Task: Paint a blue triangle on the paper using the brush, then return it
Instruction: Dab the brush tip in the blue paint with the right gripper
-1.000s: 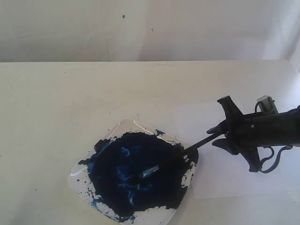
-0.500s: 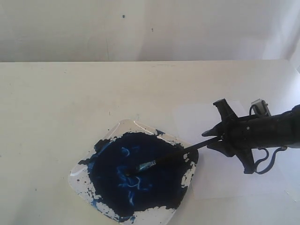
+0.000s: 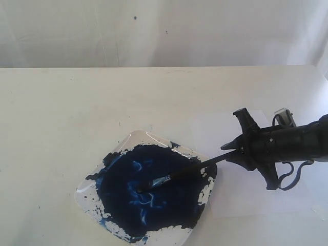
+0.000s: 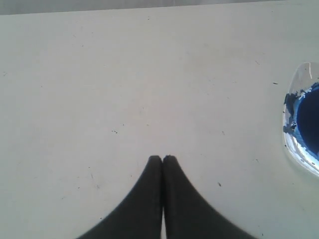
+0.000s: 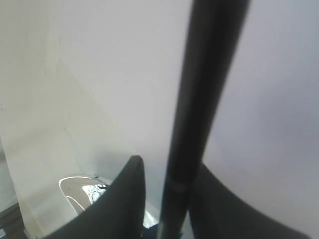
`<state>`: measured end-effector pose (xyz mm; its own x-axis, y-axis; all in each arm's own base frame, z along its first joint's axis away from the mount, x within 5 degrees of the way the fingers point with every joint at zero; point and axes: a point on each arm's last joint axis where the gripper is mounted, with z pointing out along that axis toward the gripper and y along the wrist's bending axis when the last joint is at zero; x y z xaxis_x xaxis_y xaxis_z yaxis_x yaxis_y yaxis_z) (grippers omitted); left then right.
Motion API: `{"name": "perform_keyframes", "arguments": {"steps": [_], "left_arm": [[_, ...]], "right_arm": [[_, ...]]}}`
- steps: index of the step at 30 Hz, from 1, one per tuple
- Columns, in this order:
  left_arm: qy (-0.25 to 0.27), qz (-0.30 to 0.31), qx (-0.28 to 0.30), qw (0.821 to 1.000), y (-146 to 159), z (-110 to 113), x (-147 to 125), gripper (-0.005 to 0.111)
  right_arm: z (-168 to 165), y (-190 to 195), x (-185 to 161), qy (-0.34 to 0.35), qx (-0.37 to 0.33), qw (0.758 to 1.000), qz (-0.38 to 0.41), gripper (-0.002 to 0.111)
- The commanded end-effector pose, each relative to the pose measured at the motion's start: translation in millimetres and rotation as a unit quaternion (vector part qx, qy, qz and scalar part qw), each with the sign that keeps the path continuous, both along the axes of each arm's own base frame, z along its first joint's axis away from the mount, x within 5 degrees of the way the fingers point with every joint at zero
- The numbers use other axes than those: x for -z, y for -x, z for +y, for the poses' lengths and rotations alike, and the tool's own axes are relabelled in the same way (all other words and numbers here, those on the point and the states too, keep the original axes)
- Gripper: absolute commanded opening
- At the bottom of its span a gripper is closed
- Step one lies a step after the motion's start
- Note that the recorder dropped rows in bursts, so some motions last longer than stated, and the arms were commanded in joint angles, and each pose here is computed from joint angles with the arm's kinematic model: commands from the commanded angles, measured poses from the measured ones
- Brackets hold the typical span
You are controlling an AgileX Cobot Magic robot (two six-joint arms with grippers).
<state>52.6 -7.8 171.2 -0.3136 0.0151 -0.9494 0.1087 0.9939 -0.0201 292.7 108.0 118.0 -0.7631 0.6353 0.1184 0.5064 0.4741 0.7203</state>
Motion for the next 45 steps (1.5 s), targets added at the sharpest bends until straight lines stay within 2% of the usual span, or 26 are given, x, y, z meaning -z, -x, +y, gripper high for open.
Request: {"name": "perform_keyframes", "arguments": {"steps": [1,25,33,45], "left_arm": [[-0.001,-0.003,0.003,1.000,0.1,-0.3,0.8,0.000],[-0.001,-0.003,0.003,1.000,0.1,-0.3,0.8,0.000],[-0.001,-0.003,0.003,1.000,0.1,-0.3,0.8,0.000],[-0.001,-0.003,0.003,1.000,0.1,-0.3,0.8,0.000]], "right_arm": [[1.3,-1.8,-2.0,-0.003,-0.006,1.000,-0.006,0.022],[1.3,-1.8,-2.0,-0.003,-0.005,1.000,-0.005,0.021],[1.3,-1.8,-2.0,-0.007,0.002,1.000,0.001,0.009],[1.6,-1.7,-2.3,-0.010,0.001,1.000,0.001,0.007]]}}
